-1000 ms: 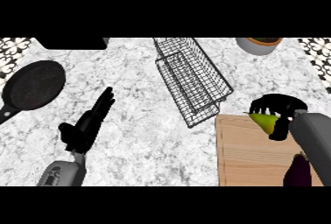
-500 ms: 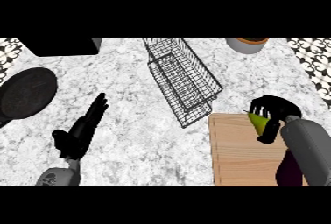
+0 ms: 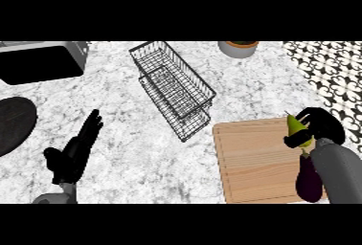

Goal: Pick the pear from the cutting board and place it in the tiered basket

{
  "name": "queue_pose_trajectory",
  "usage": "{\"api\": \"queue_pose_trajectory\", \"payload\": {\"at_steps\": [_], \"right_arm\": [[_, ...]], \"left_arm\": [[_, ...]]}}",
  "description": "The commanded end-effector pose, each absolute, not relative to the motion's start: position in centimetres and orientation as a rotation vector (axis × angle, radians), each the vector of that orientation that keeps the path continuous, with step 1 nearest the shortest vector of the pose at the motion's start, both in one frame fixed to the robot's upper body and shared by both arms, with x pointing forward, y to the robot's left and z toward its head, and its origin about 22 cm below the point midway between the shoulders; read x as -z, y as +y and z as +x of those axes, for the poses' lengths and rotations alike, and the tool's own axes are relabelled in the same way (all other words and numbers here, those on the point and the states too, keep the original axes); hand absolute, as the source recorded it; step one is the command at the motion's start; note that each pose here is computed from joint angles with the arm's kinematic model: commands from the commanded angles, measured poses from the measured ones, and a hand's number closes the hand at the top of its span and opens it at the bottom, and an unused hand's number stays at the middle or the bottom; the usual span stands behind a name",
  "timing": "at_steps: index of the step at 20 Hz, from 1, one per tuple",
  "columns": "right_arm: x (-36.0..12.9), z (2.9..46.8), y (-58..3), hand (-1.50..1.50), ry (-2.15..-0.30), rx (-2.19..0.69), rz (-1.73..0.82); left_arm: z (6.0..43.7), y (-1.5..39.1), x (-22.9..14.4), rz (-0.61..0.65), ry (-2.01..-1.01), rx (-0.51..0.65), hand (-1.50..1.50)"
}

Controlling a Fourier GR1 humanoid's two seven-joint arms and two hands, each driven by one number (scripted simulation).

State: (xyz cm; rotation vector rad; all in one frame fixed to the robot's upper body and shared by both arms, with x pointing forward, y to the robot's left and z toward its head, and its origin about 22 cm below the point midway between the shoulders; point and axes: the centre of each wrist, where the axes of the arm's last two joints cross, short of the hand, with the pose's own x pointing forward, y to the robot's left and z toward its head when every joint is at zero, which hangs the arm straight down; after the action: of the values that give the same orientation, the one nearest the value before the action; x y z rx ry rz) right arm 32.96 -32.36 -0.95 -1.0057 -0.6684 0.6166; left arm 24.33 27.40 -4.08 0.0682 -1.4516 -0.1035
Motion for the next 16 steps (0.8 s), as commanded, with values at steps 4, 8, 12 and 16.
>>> {"api": "queue_pose_trajectory", "payload": {"at_steps": [4, 8, 12, 16], "right_arm": [[-5.5, 34.6, -24.7, 1.50, -1.020, -0.189, -1.101], [-8.8, 33.8, -19.0, 1.50, -1.138, -0.115, -1.156], [-12.9, 32.3, -14.8, 1.50, -1.143, -0.036, -1.214], [-19.0, 30.6, -11.9, 1.50, -1.154, 0.063, -1.263]], "left_arm": [[23.6, 26.9, 4.7, 0.049, -1.439, 0.097, 0.00], [24.0, 26.2, 4.2, 0.024, -1.470, 0.130, 0.00], [24.8, 25.6, 3.2, 0.006, -1.490, 0.147, 0.00], [25.9, 26.1, 2.5, -0.021, -1.493, 0.195, 0.00]]}}
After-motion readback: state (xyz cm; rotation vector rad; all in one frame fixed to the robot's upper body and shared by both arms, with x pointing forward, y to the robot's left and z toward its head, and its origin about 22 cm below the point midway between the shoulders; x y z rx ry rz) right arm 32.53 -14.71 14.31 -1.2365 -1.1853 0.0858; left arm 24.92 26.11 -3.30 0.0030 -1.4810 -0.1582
